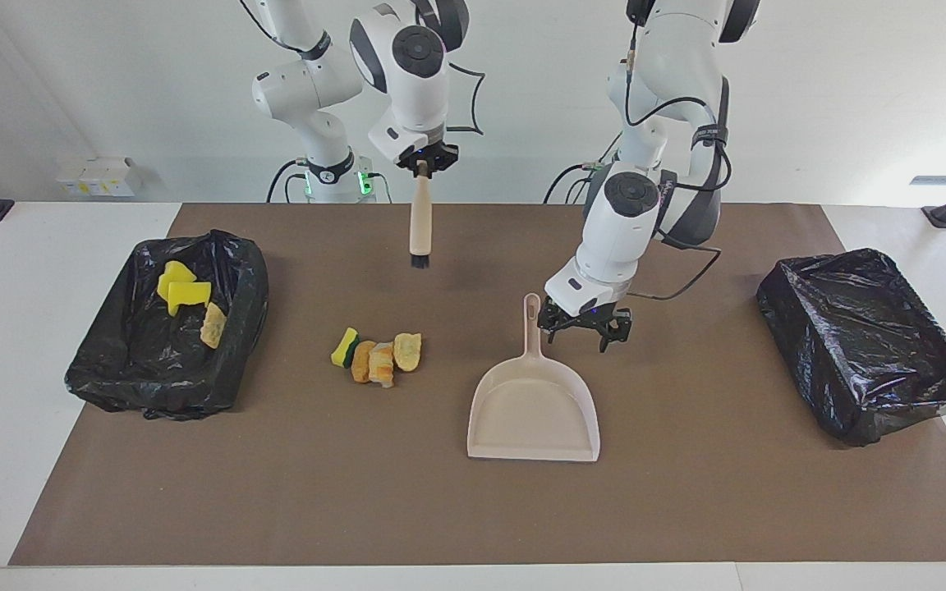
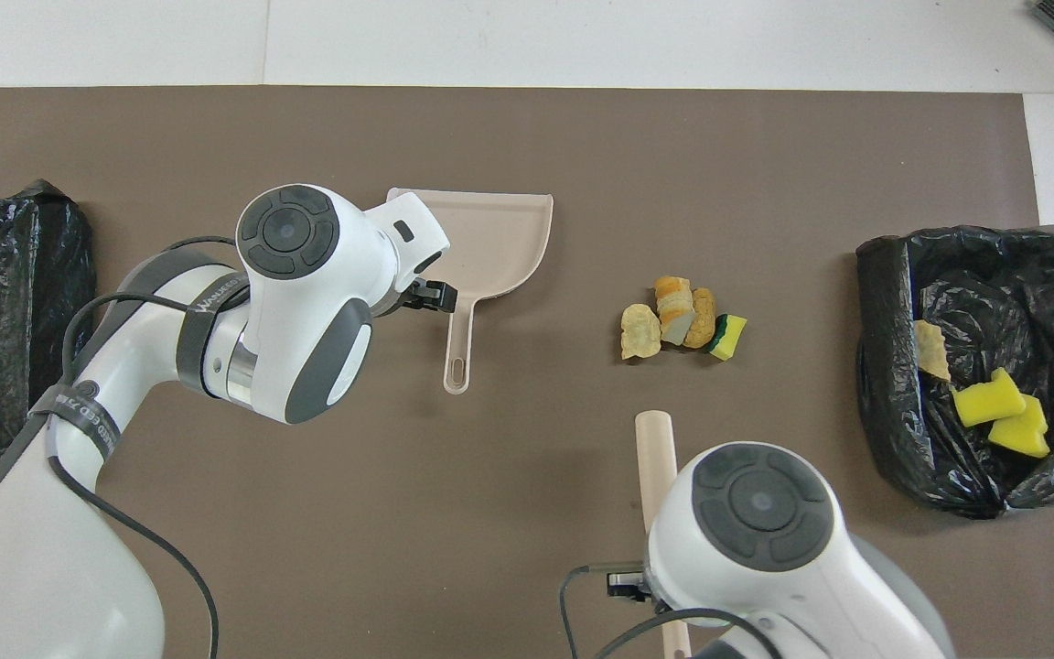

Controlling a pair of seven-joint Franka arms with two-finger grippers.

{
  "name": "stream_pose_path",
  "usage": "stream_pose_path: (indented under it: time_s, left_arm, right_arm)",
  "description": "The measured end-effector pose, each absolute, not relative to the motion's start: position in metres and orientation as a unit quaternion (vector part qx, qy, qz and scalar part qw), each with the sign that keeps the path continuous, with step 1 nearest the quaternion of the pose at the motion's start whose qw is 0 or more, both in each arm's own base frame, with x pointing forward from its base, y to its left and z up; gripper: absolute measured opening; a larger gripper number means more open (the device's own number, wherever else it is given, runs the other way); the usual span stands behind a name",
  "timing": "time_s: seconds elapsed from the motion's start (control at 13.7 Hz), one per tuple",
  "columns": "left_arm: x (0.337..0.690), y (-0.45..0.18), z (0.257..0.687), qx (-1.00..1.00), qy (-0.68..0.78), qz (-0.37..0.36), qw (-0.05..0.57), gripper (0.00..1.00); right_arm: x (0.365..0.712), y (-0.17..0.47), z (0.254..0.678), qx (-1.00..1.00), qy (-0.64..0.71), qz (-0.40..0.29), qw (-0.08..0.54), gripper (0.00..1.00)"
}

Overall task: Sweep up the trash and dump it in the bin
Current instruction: 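Grasp the dustpan with the left gripper while the right gripper moves the brush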

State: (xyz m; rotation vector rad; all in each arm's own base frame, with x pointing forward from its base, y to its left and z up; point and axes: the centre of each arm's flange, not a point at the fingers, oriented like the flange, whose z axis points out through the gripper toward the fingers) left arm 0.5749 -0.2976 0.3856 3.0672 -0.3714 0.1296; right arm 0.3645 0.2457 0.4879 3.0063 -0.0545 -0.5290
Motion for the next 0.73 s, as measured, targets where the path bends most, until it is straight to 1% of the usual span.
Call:
stream_pose_path:
  time_s: [0.22,0.36,0.44,0.58,0.73]
  left_arm:
    - [0.554,-0.325,0.376,0.993,-0.111,0.035,0.025,1.00]
    - [0.537,-0.349,0.370,0.994,-0.101,0.030,0.026,1.00]
    - [0.531,-0.354,0.368,0.994,-0.098,0.028,0.025,1.00]
    - [0.520,-0.358,0.364,0.995,-0.097,0.022,0.022,1.00]
    - [0.515,-0.354,0.362,0.995,-0.096,0.018,0.020,1.00]
  right_arm:
    - [0.408,0.169,0.475,0.985,-0.009,-0.151,0.083,0.26]
    - [0.446,0.110,0.445,0.983,0.004,-0.139,0.122,0.26]
    - [0.459,0.093,0.429,0.981,0.003,-0.142,0.130,0.26]
    - [0.471,0.080,0.399,0.978,0.001,-0.157,0.136,0.26]
    - [0.478,0.087,0.378,0.978,0.011,-0.161,0.134,0.26]
